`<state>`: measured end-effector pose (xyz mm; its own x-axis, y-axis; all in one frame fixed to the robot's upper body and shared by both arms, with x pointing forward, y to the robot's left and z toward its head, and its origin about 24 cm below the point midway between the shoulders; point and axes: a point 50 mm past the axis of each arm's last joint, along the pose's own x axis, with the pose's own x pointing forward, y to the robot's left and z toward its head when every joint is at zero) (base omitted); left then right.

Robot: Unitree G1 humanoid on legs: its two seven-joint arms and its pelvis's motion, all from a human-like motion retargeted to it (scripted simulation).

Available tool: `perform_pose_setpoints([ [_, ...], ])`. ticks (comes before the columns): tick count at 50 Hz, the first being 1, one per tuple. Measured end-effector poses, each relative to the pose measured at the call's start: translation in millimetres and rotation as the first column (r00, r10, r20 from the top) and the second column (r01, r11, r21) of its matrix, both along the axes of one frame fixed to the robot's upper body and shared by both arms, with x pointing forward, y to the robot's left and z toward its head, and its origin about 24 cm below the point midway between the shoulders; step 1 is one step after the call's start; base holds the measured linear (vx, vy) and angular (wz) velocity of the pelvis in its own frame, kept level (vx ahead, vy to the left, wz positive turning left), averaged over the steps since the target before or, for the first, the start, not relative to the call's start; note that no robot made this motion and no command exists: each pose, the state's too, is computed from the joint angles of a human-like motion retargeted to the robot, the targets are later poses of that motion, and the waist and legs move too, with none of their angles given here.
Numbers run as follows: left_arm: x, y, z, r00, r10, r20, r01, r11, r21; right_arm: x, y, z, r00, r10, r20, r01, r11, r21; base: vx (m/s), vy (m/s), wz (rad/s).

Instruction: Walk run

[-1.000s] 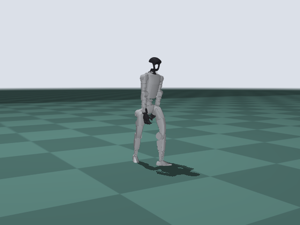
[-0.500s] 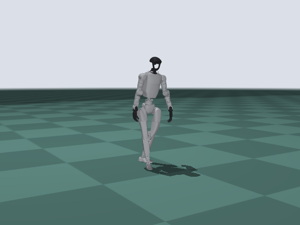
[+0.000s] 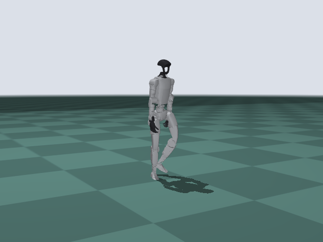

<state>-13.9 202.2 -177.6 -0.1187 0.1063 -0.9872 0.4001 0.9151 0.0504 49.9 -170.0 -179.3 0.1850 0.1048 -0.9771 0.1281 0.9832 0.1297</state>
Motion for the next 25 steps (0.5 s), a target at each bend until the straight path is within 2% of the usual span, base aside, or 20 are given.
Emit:
perform_pose_setpoints([
  [5, -36.2, -8.6, 3.7, 0.989, 0.057, -0.140, -0.059, 0.998, -0.009, 34.4, -5.6, 5.8, 0.993, 0.088, 0.075, -0.087, 0.996, -0.011, 0.63, -0.24, -0.46],
  [10, -42.2, -13.0, 5.8, 0.976, 0.042, -0.216, -0.055, 0.997, -0.051, 60.5, -3.0, 11.6, 0.984, 0.108, 0.141, -0.108, 0.994, -0.006, 0.53, -0.13, -0.54],
  [14, -27.8, -6.7, 4.5, 0.981, 0.009, -0.195, -0.024, 0.997, -0.073, 61.1, 2.2, 11.9, 0.964, 0.181, 0.196, -0.179, 0.984, -0.024, 0.87, -0.03, -0.27],
  [20, -14.1, 3.6, 3.1, 0.990, 0.096, -0.106, -0.100, 0.994, -0.034, 16.9, 16.3, 1.5, 0.970, 0.231, 0.081, -0.225, 0.972, -0.069, 0.95, 0.01, -0.88],
  [25, 10.6, 20.7, 4.3, 0.991, 0.137, -0.004, -0.137, 0.990, -0.031, -10.5, 6.2, -1.4, 0.974, 0.227, 0.010, -0.223, 0.966, -0.129, 0.92, 0.07, -0.59],
])
